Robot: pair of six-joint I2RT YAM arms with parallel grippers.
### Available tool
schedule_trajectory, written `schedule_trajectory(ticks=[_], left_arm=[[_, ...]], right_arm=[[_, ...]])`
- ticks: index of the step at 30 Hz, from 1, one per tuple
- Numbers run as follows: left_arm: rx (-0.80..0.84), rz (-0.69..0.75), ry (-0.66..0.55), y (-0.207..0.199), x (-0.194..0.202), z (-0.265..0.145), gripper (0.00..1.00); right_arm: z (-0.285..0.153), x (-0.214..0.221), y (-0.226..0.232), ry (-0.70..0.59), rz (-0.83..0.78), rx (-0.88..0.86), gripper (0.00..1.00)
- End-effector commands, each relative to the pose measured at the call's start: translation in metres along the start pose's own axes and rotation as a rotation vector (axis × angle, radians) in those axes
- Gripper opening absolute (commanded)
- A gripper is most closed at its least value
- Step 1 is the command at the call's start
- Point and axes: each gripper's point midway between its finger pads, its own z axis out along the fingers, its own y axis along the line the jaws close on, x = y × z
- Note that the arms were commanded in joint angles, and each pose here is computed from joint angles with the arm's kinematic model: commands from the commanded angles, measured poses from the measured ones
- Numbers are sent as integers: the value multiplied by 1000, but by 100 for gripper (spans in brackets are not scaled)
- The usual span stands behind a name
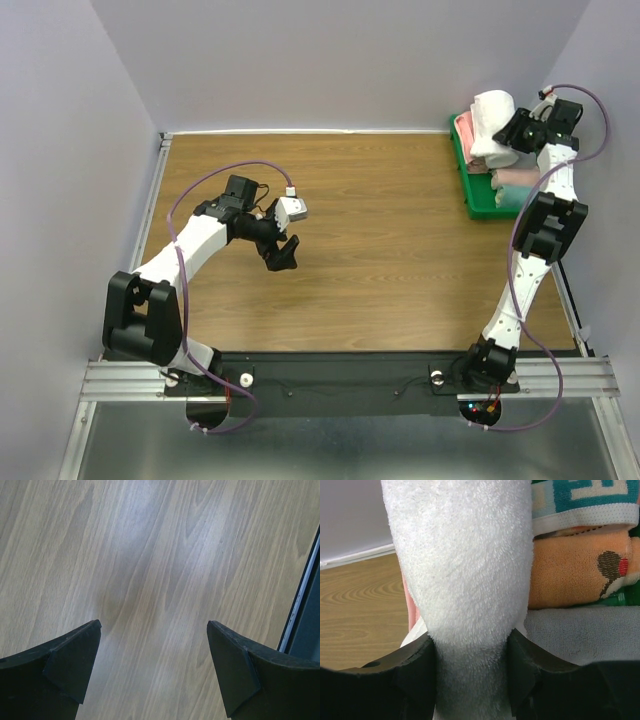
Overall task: Roll the towels
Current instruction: Place the rolled towel into the container
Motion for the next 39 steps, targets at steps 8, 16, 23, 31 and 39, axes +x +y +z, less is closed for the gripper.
schedule_trajectory(ticks=[8,16,23,31,39], left_arm=[[-12,10,-12,3,-9,-2,99],[-118,17,-37,18,-26,-16,99],[-285,-27,-92,42,-51,-43,99],[-459,-187,-179,79,-84,-86,99],[-610,-184,-239,94,-94,-125,99]], right_arm=[[-19,-62,12,-169,-127,41,84],[-57,-92,44,-221,-157,-5,97],[-129,-132,102,-306,-219,-90,100],[-189,-102,175,-189,-325,-194,100],[-189,50,281,180,-376,-344,100]])
